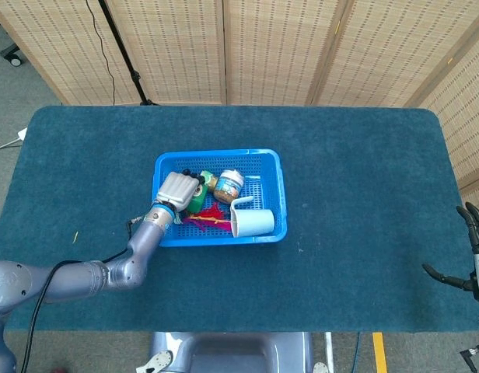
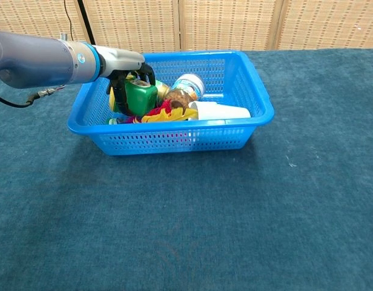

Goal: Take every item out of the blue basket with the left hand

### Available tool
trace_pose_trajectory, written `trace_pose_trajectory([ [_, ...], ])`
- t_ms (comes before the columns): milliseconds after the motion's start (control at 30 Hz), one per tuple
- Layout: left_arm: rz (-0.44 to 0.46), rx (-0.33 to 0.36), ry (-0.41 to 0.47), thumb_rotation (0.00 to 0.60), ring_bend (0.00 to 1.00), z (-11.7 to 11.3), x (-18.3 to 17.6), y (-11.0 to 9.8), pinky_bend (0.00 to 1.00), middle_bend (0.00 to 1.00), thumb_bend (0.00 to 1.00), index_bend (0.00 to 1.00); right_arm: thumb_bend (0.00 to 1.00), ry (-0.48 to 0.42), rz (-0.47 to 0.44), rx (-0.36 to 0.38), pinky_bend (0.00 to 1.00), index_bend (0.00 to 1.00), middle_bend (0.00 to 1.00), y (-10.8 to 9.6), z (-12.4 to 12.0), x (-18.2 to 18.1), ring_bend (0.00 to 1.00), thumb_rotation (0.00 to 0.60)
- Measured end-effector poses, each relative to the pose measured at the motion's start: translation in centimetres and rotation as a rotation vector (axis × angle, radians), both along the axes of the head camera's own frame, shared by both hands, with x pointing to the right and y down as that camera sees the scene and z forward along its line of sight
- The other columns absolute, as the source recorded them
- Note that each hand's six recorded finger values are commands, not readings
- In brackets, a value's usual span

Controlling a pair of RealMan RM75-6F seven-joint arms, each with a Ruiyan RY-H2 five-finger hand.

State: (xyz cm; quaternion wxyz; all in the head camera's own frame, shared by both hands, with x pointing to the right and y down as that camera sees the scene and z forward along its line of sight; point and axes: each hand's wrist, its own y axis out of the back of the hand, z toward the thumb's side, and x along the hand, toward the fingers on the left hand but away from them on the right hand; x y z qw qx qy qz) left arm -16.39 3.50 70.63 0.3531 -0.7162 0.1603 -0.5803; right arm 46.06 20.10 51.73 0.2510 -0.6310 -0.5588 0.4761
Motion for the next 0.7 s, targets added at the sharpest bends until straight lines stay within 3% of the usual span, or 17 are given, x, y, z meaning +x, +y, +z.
trace_pose_trajectory([
  [267, -0.005, 0.063, 0.059, 0.600, 0.40, -2.6, -0.2, -0.3, 0.59, 0.32, 0.48, 0.31, 0.00, -0.012, -0.002, 0.010, 0.00, 0.00, 0.00, 0.1, -0.5, -0.1, 0.00, 0.600],
  [433, -0.017, 0.108, 0.116, 0.600, 0.40, -5.9, -1.0, -0.8, 0.59, 0.32, 0.48, 0.31, 0.00, -0.022, -0.012, 0.013, 0.00, 0.00, 0.00, 0.2, -0.7, -0.4, 0.00, 0.600],
  [700, -0.118, 0.238, 0.153, 0.600, 0.40, -11.9, -7.0, -2.8, 0.59, 0.33, 0.46, 0.27, 0.00, -0.036, -0.031, 0.015, 0.00, 0.00, 0.00, 0.5, -0.9, -0.9, 0.00, 0.600],
])
